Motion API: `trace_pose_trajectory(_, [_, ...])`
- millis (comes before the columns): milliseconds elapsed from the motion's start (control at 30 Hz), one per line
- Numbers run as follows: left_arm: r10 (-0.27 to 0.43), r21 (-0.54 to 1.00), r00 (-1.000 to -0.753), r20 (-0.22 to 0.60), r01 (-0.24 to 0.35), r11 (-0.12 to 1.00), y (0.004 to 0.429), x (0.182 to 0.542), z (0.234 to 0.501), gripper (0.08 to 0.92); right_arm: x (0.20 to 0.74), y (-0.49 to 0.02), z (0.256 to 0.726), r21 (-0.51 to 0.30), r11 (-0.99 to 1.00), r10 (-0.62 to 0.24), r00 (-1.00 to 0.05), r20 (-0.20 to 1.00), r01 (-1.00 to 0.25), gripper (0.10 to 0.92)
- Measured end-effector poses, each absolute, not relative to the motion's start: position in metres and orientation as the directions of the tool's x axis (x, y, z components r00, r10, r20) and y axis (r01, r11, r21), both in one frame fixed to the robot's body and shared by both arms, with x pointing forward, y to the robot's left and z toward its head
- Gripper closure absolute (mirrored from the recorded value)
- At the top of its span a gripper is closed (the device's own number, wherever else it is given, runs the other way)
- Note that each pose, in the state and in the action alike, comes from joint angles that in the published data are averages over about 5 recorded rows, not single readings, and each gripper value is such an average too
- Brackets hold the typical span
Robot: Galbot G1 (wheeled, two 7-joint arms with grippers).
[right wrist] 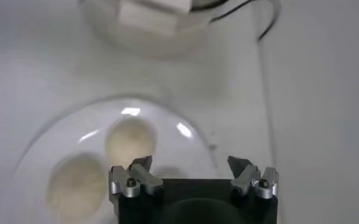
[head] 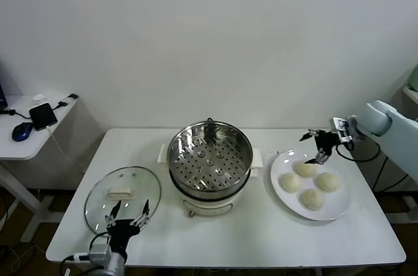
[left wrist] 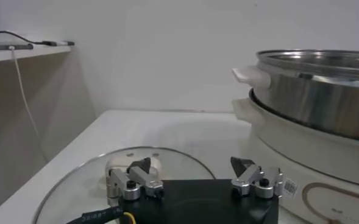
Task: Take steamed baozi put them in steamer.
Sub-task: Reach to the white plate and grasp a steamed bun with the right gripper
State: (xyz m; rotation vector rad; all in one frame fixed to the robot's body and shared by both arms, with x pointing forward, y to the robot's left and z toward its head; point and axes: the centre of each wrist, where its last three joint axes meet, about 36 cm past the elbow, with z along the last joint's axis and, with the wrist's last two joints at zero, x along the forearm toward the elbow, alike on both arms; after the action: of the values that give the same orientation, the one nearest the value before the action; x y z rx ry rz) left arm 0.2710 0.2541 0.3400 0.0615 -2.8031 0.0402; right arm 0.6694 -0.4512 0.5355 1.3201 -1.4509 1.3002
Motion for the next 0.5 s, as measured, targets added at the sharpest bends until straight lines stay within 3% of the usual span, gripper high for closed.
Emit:
trace_pose_trajectory(200, [-0.038, -0.023, -0.940, 0.340, -0.049, 0.999, 0.255, 0.269, 0.337, 0.177, 0.688, -0.441, 0.520, -0.137, -0.044, -0.109, -0.132, 0.985, -0.990, 0.200])
trace_pose_trajectory(500, [-0.039, -0.024, -0.938, 0.346, -0.050, 0.998, 0.255, 0.266, 0.334, 0.177, 0.701, -0.426, 0.489, -0.120, -0.001, -0.051, -0.120, 0.991, -0.993, 0.200])
